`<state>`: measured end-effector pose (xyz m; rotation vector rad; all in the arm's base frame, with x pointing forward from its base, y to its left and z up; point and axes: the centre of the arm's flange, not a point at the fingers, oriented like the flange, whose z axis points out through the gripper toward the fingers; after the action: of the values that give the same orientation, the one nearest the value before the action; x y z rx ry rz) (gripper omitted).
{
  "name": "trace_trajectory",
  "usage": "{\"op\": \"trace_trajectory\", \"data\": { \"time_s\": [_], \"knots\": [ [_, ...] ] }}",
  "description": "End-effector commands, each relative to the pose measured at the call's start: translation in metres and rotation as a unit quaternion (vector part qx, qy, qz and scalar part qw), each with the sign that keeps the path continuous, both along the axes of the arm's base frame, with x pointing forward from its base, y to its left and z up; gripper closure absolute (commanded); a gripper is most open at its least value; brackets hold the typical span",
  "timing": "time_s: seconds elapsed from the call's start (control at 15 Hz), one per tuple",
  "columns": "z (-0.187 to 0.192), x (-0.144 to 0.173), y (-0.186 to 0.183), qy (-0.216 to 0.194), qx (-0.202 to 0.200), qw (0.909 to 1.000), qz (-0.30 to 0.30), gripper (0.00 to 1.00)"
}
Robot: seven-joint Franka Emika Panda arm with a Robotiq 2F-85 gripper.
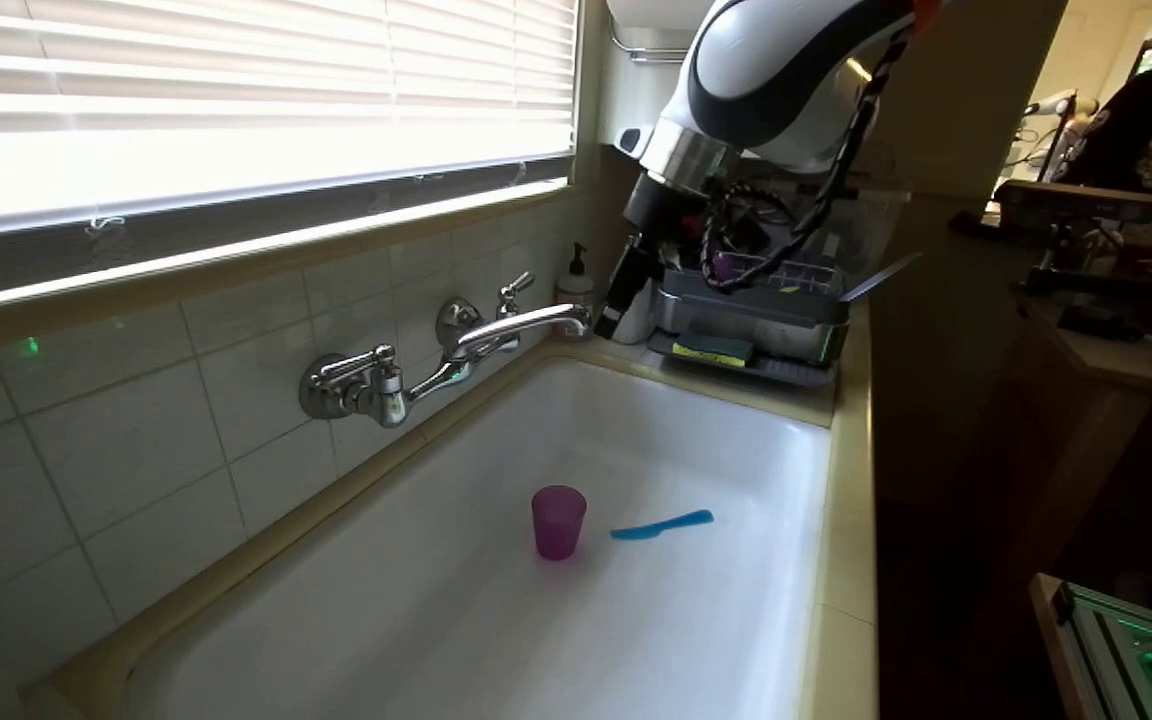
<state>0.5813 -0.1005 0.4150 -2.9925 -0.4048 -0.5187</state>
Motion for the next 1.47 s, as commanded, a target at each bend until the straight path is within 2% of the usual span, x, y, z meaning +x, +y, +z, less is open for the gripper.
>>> {"op": "trace_trajectory", "data": {
  "time_s": [0.0, 0.47, 0.6, 0.73, 1.07, 1.4],
  "knots": [
    [0.006, 0.034, 0.005, -0.001, 0.017, 0.9998, -0.008, 0.00],
    [-0.001, 0.065, 0.021, 0.021, 0.026, 0.9994, -0.002, 0.00],
    [-0.003, 0.068, 0.025, 0.027, 0.027, 0.9993, -0.003, 0.08],
    [-0.005, 0.071, 0.028, 0.031, 0.030, 0.9991, -0.002, 0.01],
    [-0.008, 0.070, 0.037, 0.040, 0.034, 0.9986, -0.007, 0.44],
    [-0.009, 0.066, 0.042, 0.045, 0.034, 0.9983, -0.017, 0.82]
  ]
}}
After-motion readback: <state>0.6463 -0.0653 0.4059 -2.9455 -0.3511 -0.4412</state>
